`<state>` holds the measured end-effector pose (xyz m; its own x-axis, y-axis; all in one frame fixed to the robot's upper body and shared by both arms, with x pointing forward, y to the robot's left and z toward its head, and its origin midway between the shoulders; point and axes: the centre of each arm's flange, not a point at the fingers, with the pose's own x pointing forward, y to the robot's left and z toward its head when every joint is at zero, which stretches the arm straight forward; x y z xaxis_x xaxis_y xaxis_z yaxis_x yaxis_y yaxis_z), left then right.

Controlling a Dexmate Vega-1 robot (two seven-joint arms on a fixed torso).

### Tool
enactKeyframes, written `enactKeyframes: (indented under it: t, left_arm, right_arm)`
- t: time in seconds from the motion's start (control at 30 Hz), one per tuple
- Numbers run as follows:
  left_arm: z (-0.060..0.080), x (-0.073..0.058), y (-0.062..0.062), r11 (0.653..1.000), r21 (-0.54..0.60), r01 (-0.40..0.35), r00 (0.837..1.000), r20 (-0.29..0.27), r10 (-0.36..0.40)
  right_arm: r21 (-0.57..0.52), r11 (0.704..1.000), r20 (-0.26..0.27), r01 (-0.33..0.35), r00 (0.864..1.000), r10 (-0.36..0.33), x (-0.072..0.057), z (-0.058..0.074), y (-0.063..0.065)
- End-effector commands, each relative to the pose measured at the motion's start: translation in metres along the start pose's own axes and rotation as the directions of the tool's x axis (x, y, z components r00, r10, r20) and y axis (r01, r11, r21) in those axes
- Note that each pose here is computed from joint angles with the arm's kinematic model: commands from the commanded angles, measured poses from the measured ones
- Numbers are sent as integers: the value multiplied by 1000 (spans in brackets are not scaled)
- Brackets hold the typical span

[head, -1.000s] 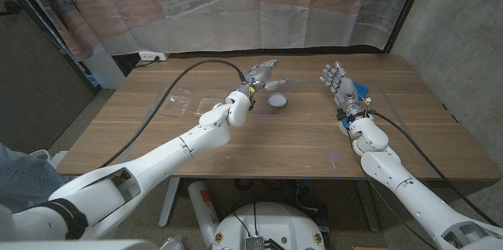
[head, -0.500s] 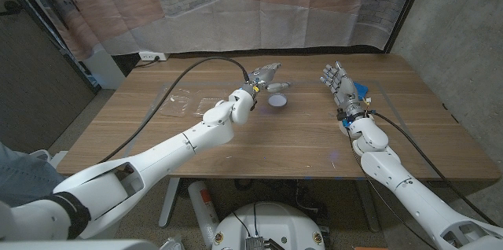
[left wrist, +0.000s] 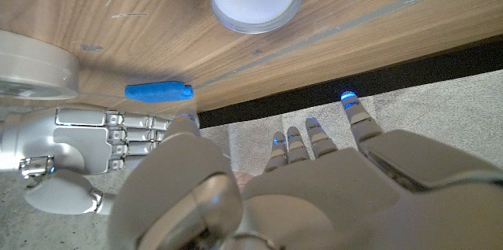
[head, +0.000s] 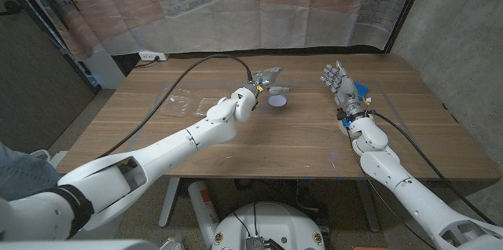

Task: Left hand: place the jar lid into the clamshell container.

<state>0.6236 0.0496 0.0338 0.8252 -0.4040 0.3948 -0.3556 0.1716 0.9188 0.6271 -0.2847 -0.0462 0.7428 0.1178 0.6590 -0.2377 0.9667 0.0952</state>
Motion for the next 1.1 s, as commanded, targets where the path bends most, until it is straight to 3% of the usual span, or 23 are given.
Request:
enactKeyframes:
  t: [0.03, 0.6, 1.1]
  left_arm:
    - [5, 3, -4, 995, 61, 74, 997, -33, -72]
    - [8, 1, -5, 986, 103, 128, 990, -69, -121]
    - [13, 7, -12, 978, 136, 160, 986, -66, -152]
  right_arm:
    - [4, 1000, 4, 3, 1000, -3, 1, 1, 1]
    - [12, 1000, 0, 1, 1000, -1, -1, -2, 4]
    - [18, 1000, 13, 10, 1000, -11, -2, 1, 3]
